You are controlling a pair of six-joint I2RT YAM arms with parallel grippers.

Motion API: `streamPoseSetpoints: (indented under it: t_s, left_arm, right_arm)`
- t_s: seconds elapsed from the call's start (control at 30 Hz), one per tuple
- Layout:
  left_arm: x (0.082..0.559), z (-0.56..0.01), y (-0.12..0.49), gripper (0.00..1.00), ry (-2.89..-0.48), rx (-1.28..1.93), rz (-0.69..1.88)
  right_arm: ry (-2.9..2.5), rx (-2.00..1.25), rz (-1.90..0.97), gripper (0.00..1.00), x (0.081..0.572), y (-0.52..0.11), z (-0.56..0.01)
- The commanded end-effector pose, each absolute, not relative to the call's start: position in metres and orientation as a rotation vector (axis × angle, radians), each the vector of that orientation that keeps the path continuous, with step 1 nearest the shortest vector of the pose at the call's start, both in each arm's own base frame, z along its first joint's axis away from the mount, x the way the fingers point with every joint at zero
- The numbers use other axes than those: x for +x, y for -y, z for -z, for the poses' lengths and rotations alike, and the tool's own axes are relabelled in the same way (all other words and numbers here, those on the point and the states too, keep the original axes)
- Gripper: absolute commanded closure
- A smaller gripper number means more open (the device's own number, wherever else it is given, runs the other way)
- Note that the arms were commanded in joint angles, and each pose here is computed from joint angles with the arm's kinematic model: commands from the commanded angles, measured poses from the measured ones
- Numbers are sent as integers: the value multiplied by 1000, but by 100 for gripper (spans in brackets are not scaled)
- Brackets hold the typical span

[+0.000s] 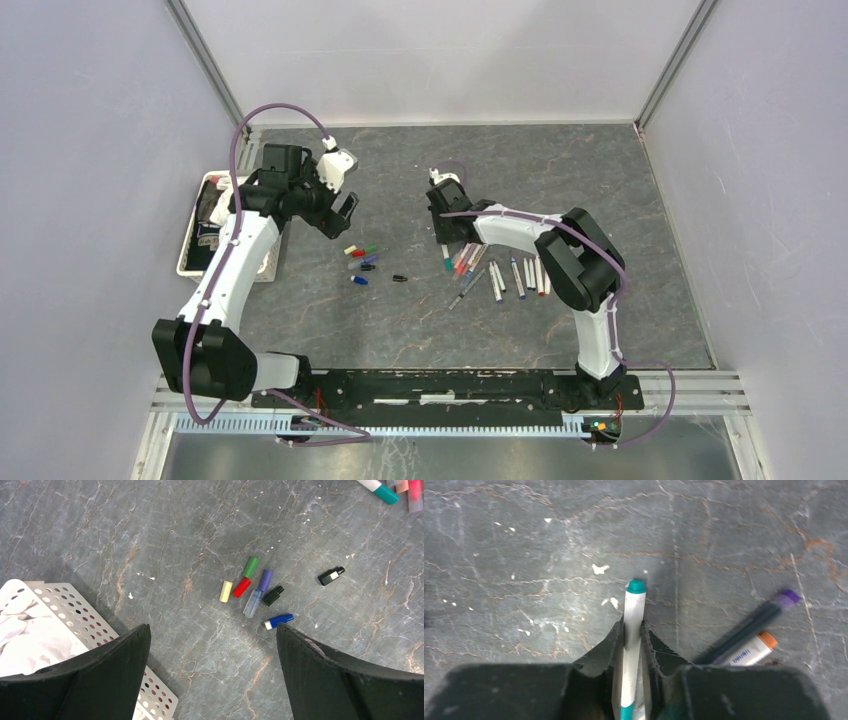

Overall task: Open the pen caps
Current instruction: Pick up the pen from the center of the board.

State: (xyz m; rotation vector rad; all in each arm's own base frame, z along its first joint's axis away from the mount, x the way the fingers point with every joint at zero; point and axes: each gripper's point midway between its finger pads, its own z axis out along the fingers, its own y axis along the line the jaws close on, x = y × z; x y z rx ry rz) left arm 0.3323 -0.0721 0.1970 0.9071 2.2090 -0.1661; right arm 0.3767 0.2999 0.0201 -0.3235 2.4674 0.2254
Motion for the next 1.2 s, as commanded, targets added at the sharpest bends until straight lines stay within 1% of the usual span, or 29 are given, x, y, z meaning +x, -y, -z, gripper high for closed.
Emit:
streamPoseSetpoints:
  t_s: [0.0, 0.07, 0.13, 0.3, 0.4, 0.47, 0.57, 0.7, 0.93, 1.03, 1.17]
  left_arm:
    - [328, -207, 81, 0, -2190, 874, 235]
    - [329, -209, 83, 0, -2196, 852, 251]
    - [329, -210, 86, 0, -2203, 828, 277]
    - [327, -217, 91, 0, -2198, 791, 314]
    - [321, -224, 99, 0, -2173, 808, 379]
    - [315, -229, 108, 0, -2151, 816, 445]
    - [300, -231, 128, 0, -2132, 826, 616]
    - [284, -228, 149, 0, -2120, 795, 795]
    - [259, -240, 180, 0, -2043, 812, 1015]
    - [248, -251, 193, 0, -2003, 848, 1082]
    - [245, -252, 199, 1, -1992, 877, 1087]
  right_arm:
    - [-2523, -329, -269, 85, 367, -325, -3]
    - [-2521, -311, -349, 93, 367, -338, -6]
    - [-2483, -283, -450, 100, 369, -352, -20]
    - [-2295, -231, -694, 100, 384, -385, -95]
    - [-2168, -197, -835, 100, 383, -395, -147]
    - [-2054, -146, -924, 100, 381, -395, -181]
    - [-1887, -42, -1051, 100, 369, -386, -224]
    - [-1743, 113, -1095, 100, 356, -371, -258]
    - [-1584, 172, -1165, 100, 333, -378, -312]
    - [-1547, 179, -1201, 100, 326, -385, -327]
    - [-1534, 171, -1230, 100, 319, -395, -335]
